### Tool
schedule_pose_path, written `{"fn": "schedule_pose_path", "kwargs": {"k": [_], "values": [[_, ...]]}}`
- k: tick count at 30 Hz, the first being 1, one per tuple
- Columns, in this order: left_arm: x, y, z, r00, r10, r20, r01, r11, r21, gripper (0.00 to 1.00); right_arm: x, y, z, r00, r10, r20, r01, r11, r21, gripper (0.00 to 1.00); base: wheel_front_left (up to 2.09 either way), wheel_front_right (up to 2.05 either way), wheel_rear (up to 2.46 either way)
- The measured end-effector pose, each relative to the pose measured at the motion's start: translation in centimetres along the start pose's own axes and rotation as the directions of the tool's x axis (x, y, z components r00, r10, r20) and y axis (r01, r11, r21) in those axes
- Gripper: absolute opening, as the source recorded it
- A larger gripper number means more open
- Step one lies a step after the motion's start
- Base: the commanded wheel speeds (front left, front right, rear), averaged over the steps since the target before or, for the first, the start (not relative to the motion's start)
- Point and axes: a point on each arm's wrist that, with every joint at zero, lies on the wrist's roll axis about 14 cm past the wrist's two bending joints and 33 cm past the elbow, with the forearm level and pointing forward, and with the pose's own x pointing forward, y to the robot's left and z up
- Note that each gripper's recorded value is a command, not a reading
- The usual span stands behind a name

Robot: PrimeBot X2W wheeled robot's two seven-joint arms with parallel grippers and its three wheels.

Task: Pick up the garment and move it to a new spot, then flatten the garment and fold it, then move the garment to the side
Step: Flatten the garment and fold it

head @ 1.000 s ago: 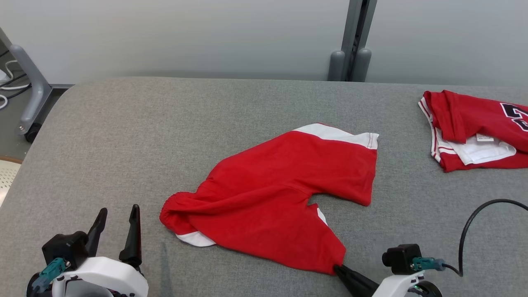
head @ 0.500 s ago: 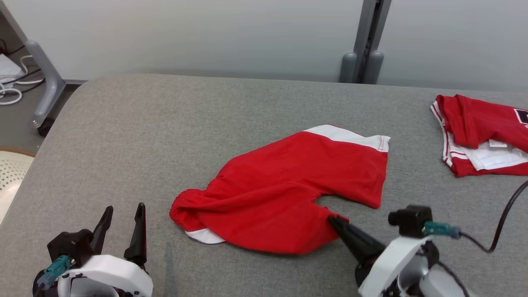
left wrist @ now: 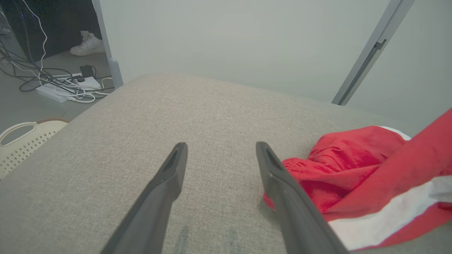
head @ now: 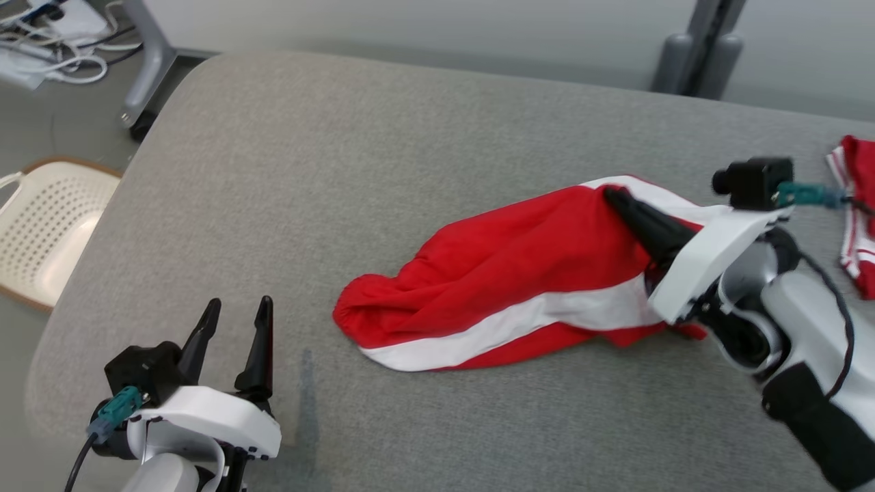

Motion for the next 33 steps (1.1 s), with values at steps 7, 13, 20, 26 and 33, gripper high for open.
{"fn": "schedule_pose_path", "kwargs": {"k": [7, 13, 20, 26, 33], "values": [[-0.1, 1.9, -1.0, 0.998, 0.061, -0.024, -0.061, 0.998, 0.001, 1.0, 3.2, -4.4, -1.6, 0.988, -0.075, -0.134, 0.077, 0.997, 0.009, 0.0, 0.0, 0.0, 0.0], [-0.3, 2.5, -1.2, 0.996, 0.082, -0.025, -0.082, 0.997, -0.002, 1.0, 3.7, -5.5, -3.0, 0.977, -0.113, -0.183, 0.122, 0.992, 0.038, 0.99, 0.0, 0.0, 0.0], [0.1, 1.5, -0.7, 0.999, 0.035, -0.005, -0.035, 0.999, 0.008, 1.0, 1.8, -5.8, -2.0, 0.978, -0.153, -0.14, 0.157, 0.987, 0.021, 1.0, 0.0, 0.0, 0.0], [0.3, 0.2, -0.2, 1.0, -0.008, 0.011, 0.008, 1.0, 0.012, 1.0, -0.8, -6.0, 0.7, 0.984, -0.179, -0.02, 0.179, 0.984, -0.017, 1.0, 0.0, 0.0, 0.0], [0.3, -1.5, 0.8, 0.997, -0.063, 0.043, 0.062, 0.998, 0.02, 1.0, -6.9, -6.8, 4.0, 0.952, -0.233, 0.196, 0.253, 0.964, -0.081, 1.0, 0.0, 0.0, 0.0]]}}
